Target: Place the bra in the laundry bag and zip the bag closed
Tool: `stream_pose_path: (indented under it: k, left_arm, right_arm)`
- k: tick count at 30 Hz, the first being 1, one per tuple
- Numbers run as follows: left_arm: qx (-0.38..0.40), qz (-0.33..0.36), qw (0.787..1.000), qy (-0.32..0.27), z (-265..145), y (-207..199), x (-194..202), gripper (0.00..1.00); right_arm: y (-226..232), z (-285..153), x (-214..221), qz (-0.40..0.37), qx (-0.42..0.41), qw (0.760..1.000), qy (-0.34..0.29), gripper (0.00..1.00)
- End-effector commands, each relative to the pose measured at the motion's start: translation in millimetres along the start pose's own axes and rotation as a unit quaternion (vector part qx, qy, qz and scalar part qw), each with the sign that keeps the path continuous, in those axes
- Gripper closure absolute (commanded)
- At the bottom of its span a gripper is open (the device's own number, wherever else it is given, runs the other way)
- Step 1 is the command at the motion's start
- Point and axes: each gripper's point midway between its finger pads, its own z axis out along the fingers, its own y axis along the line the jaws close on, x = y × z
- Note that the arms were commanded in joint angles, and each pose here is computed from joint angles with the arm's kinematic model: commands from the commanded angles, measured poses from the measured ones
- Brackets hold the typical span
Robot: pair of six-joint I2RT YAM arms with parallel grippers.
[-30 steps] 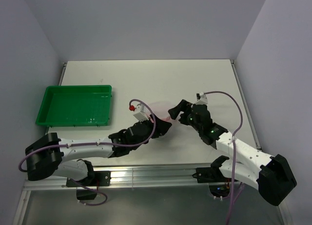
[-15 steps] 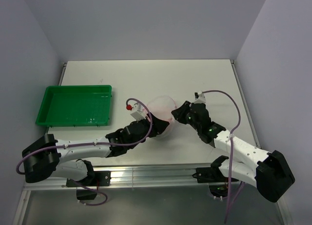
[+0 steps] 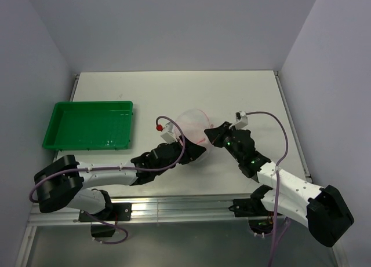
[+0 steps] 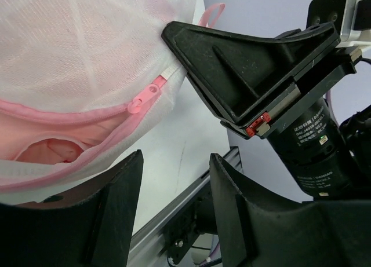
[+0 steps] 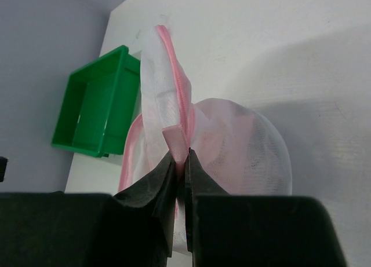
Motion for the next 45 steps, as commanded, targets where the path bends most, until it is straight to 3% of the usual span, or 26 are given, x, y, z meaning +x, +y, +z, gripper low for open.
stream_pose_path:
  k: [1,5,8,13,16,20,24,33,36,39,41,42,43,45]
  left_arm:
    - [0.045,-0.026,0.999,0.004,2,-25,-2,0.44]
    - [0.06,-0.034,0.998,0.001,-1,-32,-5,0.47]
    - [0.04,0.007,0.999,-0.019,-2,-42,-21,0.48]
    - [-0.063,0.068,0.994,-0.054,-22,0,-48,0.46]
    - [-0.114,0.047,0.989,-0.081,-35,47,-82,0.42]
    - [-0.093,0.016,0.993,-0.076,-49,58,-93,0.4]
    - [-0.112,0.033,0.99,-0.079,-48,74,-101,0.34]
    - [-0.022,0.05,0.997,-0.057,-14,50,-104,0.33]
    - [-0.021,0.048,0.997,-0.058,-5,52,-106,0.41]
    - [0.012,0.039,0.997,-0.069,-4,42,-109,0.57]
    - [0.024,0.041,0.996,-0.069,-4,34,-111,0.74]
    - [0.026,0.041,0.996,-0.069,-5,31,-112,0.83]
    - [0.027,0.04,0.996,-0.072,-9,31,-113,0.99]
    - [0.036,0.019,0.996,-0.078,-15,32,-111,1.0]
  right_arm:
    - [22,-6,-25,0.003,-0.057,0.997,-0.06,0.93]
    - [34,-7,-28,-0.013,-0.091,0.994,-0.068,0.97]
    - [38,-7,-30,-0.019,-0.104,0.992,-0.073,1.0]
    - [44,-9,-29,-0.031,-0.117,0.99,-0.068,1.0]
    - [46,-9,-32,-0.036,-0.119,0.99,-0.073,1.0]
    - [50,-8,-32,-0.029,-0.131,0.988,-0.071,1.0]
    - [56,-5,-27,-0.025,-0.143,0.988,-0.058,1.0]
    - [57,-8,-29,-0.021,-0.145,0.987,-0.061,1.0]
    - [56,-6,-29,-0.025,-0.141,0.988,-0.057,1.0]
    - [56,-6,-24,-0.027,-0.144,0.988,-0.047,1.0]
    - [52,-5,-26,-0.028,-0.133,0.989,-0.051,0.98]
    - [53,-3,-29,-0.03,-0.128,0.99,-0.052,0.93]
    - [48,-1,-26,-0.037,-0.116,0.992,-0.043,0.78]
    - [51,-1,-30,-0.041,-0.108,0.993,-0.038,0.58]
